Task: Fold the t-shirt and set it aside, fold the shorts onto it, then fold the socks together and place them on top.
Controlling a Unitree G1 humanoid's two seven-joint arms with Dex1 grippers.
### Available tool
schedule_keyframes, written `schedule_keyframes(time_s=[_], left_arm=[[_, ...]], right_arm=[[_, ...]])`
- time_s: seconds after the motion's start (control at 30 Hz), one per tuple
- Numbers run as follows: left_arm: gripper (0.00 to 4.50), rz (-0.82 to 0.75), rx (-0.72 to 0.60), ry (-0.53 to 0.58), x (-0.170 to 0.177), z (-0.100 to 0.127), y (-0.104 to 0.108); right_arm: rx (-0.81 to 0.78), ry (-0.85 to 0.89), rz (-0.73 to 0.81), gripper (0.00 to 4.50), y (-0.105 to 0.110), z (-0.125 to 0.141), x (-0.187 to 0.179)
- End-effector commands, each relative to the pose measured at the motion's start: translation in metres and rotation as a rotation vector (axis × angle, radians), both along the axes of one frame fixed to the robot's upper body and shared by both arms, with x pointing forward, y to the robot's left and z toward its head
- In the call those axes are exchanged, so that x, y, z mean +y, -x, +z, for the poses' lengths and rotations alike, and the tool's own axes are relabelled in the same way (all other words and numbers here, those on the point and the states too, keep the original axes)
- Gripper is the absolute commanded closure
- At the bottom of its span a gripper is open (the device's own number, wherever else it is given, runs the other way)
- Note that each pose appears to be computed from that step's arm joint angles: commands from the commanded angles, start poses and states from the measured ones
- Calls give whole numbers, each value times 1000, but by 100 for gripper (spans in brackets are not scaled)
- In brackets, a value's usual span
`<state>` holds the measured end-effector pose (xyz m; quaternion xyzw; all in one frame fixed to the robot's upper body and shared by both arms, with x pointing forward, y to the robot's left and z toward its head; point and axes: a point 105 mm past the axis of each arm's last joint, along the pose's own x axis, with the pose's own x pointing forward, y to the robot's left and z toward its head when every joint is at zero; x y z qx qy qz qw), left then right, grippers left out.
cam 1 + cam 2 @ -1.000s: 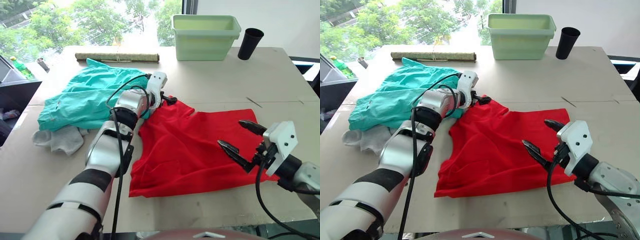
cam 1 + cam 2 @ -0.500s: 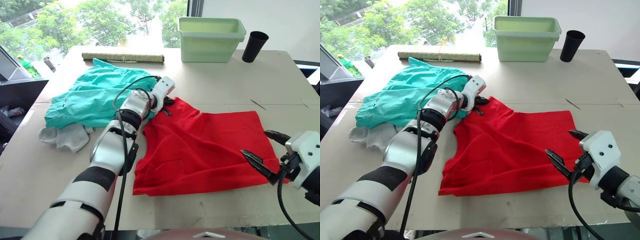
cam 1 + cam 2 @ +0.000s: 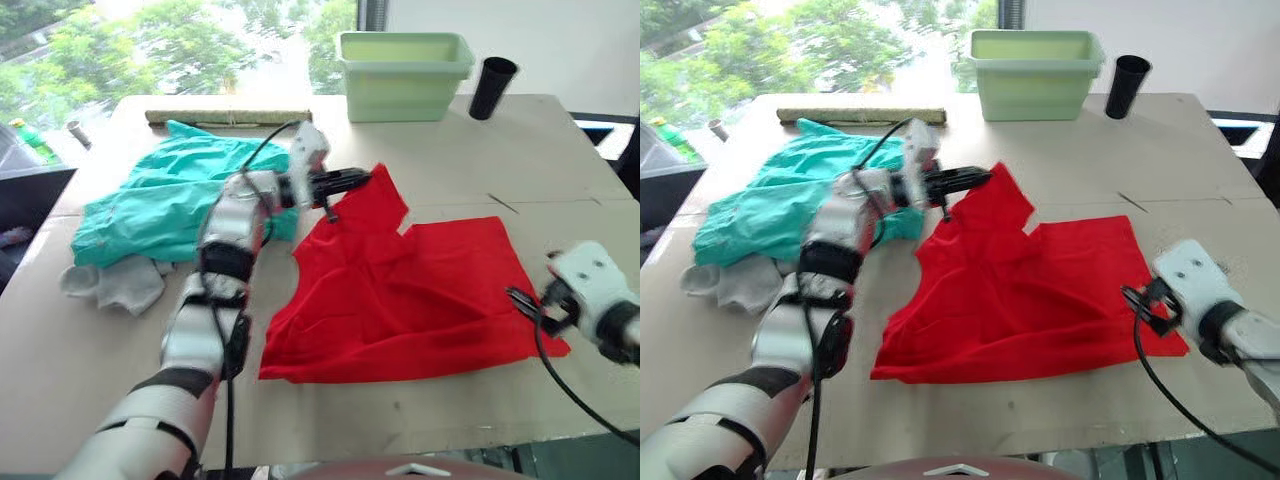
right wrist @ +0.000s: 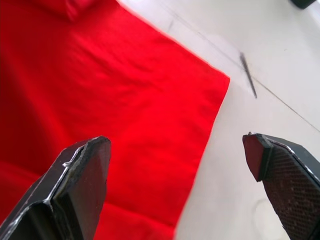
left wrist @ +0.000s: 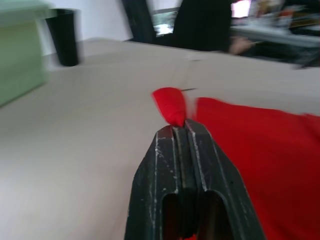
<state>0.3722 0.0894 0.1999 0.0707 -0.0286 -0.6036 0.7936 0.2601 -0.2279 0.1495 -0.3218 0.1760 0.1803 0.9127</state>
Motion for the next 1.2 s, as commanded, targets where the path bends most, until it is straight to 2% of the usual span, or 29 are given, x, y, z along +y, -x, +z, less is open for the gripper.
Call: schedule_keyframes(time_s=[0.03, 0.17, 0.3, 0.4, 0.5, 0.6, 0.9, 1.0, 1.2], left_arm=[[447, -109, -65, -28, 7, 20, 39], [447, -95, -53, -48, 13, 12, 64], [447, -52, -65, -49, 16, 11, 68], [447, -170, 34, -44, 34, 11, 106], [447, -238, 131, -74, 45, 8, 130], [447, -246, 169, -73, 41, 8, 138], [447, -196, 205, -45, 51, 5, 135], [447, -194, 201, -48, 51, 2, 135], [447, -235, 231, -61, 53, -1, 146]], right_arm=[[7, 78, 40, 0, -24, 3, 4], [34, 185, 93, 0, -45, -3, 6], [46, 196, 118, 0, -56, -5, 7], [42, 256, 118, 0, -84, -6, -3], [42, 301, 116, 0, -96, -9, -14], [49, 294, 106, 0, -98, -9, -26], [47, 250, 158, 0, -101, -10, -18], [-6, 309, 184, 0, -106, -4, -19], [-8, 319, 236, 0, -111, -3, -12]])
